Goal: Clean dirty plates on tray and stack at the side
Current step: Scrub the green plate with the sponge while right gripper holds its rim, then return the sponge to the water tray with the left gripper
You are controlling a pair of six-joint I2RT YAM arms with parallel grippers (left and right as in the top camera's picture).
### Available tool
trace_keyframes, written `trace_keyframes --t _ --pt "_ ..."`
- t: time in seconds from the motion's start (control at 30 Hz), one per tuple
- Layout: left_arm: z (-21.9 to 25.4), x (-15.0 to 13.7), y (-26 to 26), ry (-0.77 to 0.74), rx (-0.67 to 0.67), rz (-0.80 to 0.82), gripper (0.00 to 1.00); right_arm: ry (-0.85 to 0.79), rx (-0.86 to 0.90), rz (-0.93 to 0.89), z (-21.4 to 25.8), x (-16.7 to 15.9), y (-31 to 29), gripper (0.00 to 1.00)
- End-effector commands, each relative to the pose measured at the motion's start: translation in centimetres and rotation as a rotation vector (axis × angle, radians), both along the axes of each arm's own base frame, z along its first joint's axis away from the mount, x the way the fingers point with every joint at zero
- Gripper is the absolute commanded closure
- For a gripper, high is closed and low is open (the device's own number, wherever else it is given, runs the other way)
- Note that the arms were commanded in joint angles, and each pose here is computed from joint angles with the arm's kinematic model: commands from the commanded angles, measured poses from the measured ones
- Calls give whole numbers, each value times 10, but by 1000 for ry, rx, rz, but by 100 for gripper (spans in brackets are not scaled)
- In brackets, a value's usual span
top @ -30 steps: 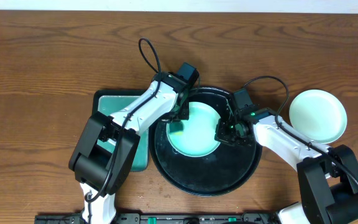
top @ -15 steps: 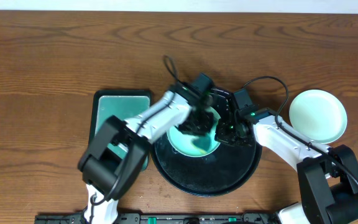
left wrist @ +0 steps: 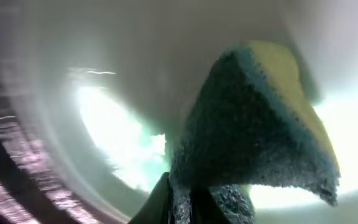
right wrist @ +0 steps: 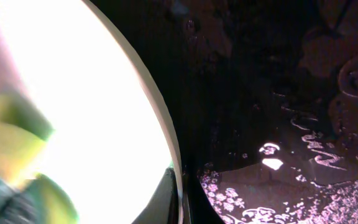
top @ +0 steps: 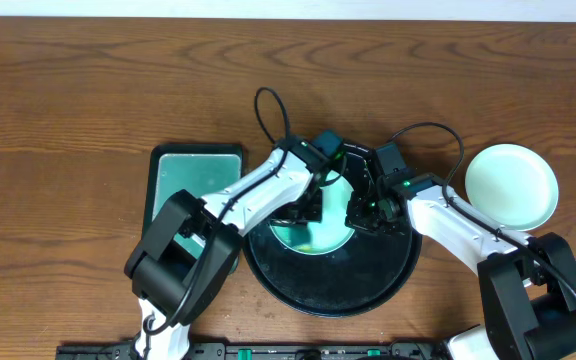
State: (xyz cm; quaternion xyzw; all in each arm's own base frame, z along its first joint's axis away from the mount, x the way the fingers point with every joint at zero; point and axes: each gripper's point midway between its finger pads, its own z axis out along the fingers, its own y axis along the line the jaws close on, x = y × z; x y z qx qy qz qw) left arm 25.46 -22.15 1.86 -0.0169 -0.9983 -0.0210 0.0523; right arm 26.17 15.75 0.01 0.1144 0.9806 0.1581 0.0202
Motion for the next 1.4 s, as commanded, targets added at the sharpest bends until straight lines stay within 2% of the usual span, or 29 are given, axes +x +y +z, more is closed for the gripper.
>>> trace_keyframes --t 0.0,0.13,0.33,0.5,0.6,0.7,0.8,0.93,1.03,1.1,1.13,1.17,1.23,1.37 --pt "4 33 71 -142 328 39 93 57 -99 23 -22 -17 -17 99" --pt "24 43 72 -147 314 65 93 58 -99 23 -22 -17 -17 99" --pt "75 49 63 -227 147 124 93 58 -100 25 -22 -18 -17 99" --pt "134 53 98 -337 75 199 93 18 -100 127 -22 -15 -16 99" --pt "150 51 130 -353 83 232 93 -29 -101 232 -22 -11 -14 99" --pt "139 46 158 -303 120 255 93 -53 -99 268 -21 -7 -13 99" --pt "105 36 180 -241 154 289 93 -66 -96 277 -21 -5 -12 98" --pt "51 25 189 -190 97 301 92 -74 -94 281 -20 -3 -11 96" --pt "26 16 192 -158 30 344 91 -79 -92 305 -20 -4 -10 85" --pt "23 14 194 -141 1 367 83 -86 -93 325 -20 -5 -8 71" --pt "25 14 193 -139 -20 364 76 -93 -91 329 -20 -4 -6 70" --pt "28 15 192 -140 -42 356 71 -104 -88 331 -19 -1 -4 72" --pt "38 18 192 -158 -63 354 65 -147 -79 344 -17 7 0 99" --pt "69 19 192 -229 -83 335 56 -205 -71 378 -7 20 6 99"
